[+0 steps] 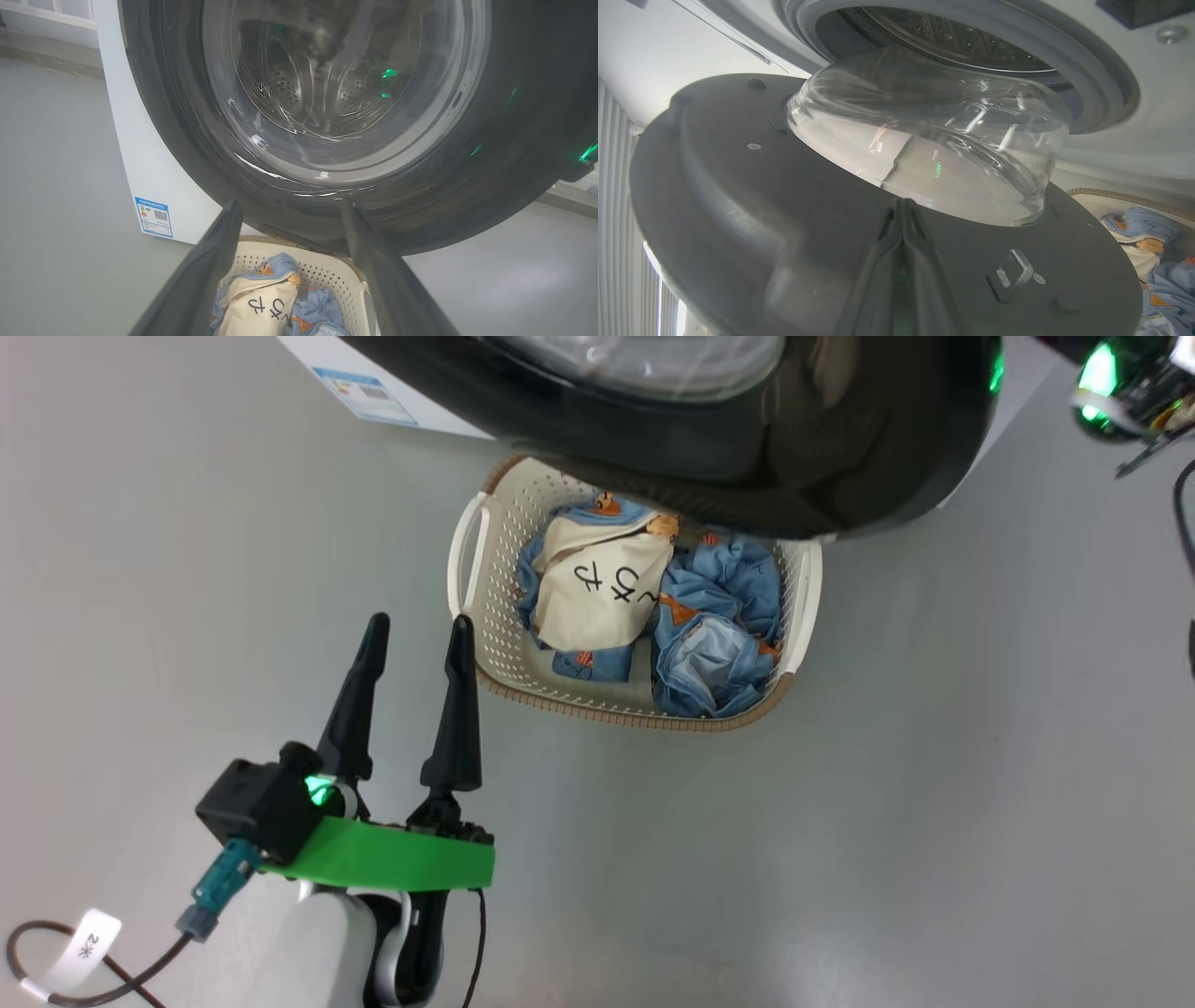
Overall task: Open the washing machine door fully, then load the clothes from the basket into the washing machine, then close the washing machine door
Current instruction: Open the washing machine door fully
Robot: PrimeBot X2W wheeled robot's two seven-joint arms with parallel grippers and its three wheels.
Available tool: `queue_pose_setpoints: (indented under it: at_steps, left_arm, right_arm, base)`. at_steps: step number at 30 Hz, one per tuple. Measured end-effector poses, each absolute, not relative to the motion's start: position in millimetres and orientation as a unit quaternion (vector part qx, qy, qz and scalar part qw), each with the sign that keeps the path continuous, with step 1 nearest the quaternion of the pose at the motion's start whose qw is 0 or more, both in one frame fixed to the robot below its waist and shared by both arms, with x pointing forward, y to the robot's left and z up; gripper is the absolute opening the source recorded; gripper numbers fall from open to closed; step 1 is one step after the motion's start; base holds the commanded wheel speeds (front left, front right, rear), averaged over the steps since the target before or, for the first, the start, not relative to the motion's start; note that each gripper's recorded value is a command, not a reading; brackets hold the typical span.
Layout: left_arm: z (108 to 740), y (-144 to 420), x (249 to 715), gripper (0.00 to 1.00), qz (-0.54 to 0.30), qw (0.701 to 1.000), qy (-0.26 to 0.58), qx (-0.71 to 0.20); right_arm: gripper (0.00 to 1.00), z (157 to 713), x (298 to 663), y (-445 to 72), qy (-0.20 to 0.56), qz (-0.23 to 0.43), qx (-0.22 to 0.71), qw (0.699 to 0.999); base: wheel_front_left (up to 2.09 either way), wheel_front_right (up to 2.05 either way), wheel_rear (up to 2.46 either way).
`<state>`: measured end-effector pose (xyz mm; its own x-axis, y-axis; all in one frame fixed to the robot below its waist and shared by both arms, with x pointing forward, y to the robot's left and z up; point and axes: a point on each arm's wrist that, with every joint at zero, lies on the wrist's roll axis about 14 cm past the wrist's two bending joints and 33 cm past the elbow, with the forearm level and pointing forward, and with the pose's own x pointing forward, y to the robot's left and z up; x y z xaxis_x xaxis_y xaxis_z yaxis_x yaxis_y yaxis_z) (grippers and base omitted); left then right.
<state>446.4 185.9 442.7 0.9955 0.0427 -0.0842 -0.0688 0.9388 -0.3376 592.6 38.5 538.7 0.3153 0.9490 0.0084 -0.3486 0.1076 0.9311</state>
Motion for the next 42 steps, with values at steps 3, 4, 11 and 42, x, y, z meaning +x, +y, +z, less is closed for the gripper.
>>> queue_pose_setpoints:
  at_steps: [3, 4, 11, 42]
  left_arm:
    - [446.7, 186.0, 442.8, 1.0, 0.028, 0.984, 0.034, -0.172]
    - [447.3, 186.3, 441.3, 1.0, 0.029, 0.984, 0.034, -0.172]
    - [457.3, 187.1, 432.4, 1.0, 0.029, 0.985, 0.023, -0.169]
    - [481.5, 202.7, 386.4, 1.0, 0.05, 0.985, -0.004, -0.164]
  right_arm:
    - [0.0, 541.1, 581.8, 41.7, 0.334, 0.492, 0.453, 0.664]
    - [0.0, 541.6, 577.9, 42.9, 0.337, 0.494, 0.45, 0.663]
    - [0.0, 543.9, 545.2, 53.3, 0.361, 0.51, 0.43, 0.652]
    - [0.0, 560.4, 434.0, 102.3, 0.421, 0.584, 0.387, 0.576]
  base:
    - [0.0, 0.0, 0.0]
    - [0.0, 0.0, 0.0]
    - [0.0, 0.0, 0.0]
    - [0.0, 0.0, 0.0]
